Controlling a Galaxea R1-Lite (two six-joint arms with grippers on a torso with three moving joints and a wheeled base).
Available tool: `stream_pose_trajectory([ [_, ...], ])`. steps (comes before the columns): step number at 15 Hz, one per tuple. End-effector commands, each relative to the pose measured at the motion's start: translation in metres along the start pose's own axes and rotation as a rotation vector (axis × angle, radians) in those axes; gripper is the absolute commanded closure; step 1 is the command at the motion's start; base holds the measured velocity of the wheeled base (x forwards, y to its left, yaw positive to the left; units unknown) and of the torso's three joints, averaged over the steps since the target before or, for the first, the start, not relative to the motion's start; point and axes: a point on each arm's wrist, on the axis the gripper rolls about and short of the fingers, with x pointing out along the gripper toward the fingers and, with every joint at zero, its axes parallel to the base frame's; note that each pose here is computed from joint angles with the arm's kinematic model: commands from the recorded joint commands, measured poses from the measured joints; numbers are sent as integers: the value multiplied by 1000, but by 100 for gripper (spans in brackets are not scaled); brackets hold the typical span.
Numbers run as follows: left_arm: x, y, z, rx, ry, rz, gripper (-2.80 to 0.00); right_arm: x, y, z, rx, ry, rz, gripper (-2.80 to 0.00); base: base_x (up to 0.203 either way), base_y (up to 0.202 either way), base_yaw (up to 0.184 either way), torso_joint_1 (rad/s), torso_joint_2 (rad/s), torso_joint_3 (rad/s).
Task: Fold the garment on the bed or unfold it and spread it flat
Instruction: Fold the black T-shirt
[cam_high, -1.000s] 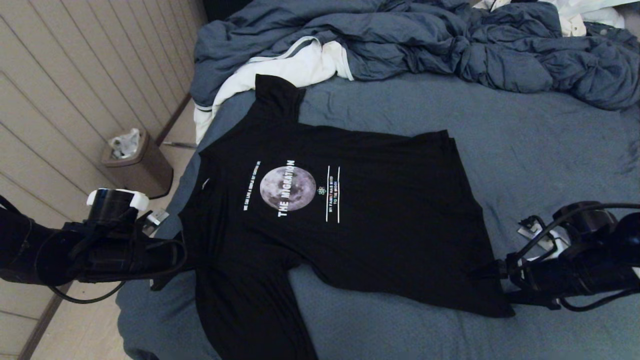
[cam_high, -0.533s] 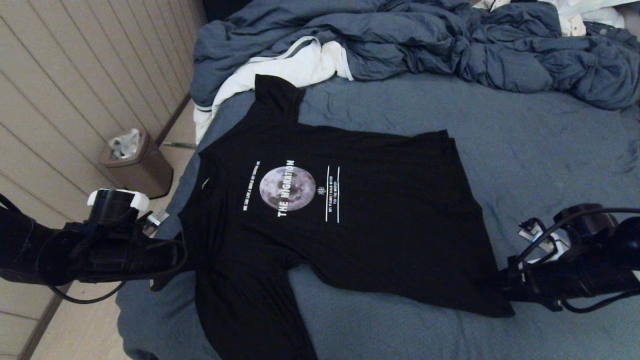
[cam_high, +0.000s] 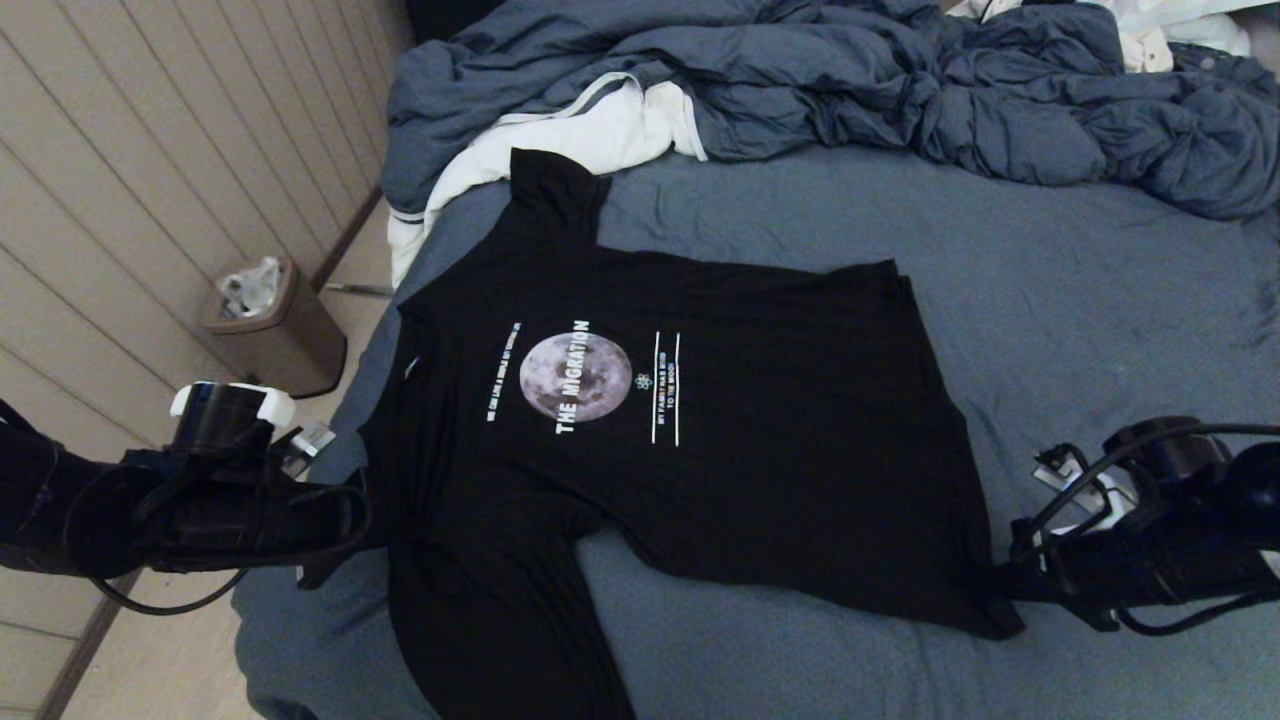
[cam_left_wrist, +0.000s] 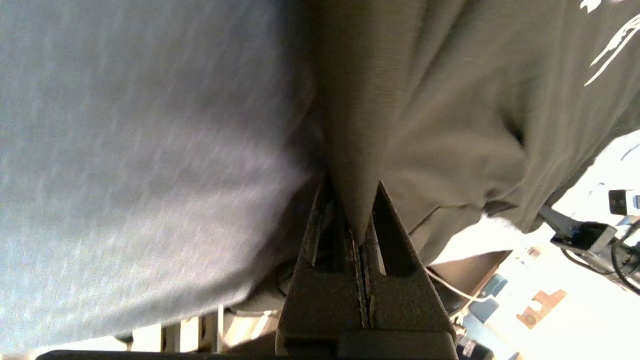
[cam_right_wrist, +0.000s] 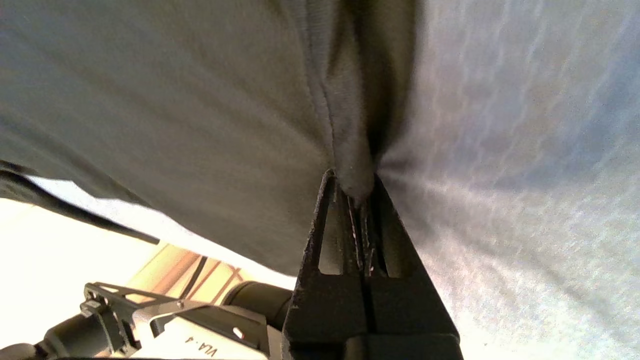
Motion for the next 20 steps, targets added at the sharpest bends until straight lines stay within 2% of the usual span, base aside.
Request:
stream_pose_trajectory([
  [1,0,0,-7,-4,19,1,0,-5,2,-6,0,-5,3,0,0,0,0,0,0,0],
  [6,-13,3,-25,1,33,10,0,-20,0,-26,-54,-22,-10,0,0,0,0,0,0,0],
  [10,-25,0,-32,19,25,8,0,-28,-14,-31,-46,-40,-35,0,0,0,0,0,0,0],
  [14,-26,1,-36,42,48,23,0,-36,-24,-35,-51,-63,-56,0,0,0,0,0,0,0],
  [20,-45,1,-53,78,119,64,0,-41,-20,-42,-66,-63,-56,0,0,0,0,0,0,0],
])
